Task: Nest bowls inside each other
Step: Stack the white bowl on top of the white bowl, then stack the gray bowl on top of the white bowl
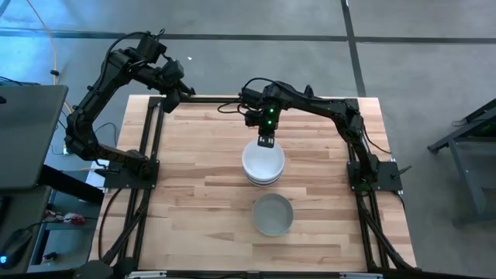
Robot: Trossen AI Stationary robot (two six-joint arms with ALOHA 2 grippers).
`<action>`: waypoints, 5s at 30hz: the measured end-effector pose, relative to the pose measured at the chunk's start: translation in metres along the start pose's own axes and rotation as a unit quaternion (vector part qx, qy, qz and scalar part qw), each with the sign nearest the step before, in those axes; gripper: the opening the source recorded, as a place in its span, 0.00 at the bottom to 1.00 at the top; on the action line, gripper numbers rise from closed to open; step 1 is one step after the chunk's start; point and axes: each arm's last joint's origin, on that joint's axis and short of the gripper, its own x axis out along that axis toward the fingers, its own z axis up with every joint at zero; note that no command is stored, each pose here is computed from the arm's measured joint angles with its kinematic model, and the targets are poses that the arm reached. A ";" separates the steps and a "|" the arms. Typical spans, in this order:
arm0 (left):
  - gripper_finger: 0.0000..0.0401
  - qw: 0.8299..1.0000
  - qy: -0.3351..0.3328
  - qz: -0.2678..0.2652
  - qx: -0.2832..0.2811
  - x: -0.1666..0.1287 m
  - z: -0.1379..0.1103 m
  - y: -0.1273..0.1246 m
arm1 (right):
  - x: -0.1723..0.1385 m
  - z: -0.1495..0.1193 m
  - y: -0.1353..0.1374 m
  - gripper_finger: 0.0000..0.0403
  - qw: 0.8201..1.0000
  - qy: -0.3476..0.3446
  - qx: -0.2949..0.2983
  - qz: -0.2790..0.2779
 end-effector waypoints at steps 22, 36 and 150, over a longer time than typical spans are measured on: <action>0.40 1.000 0.000 0.000 -0.004 0.000 0.000 0.000 | 0.000 -0.001 0.003 0.00 1.000 0.003 0.007 0.012; 0.40 1.000 0.000 0.000 -0.005 0.000 0.000 0.000 | 0.000 -0.001 0.003 0.00 1.000 0.003 0.007 0.012; 0.40 0.995 0.011 -0.095 0.025 0.031 0.027 -0.063 | 0.034 -0.142 0.280 0.23 0.985 0.017 0.106 -0.138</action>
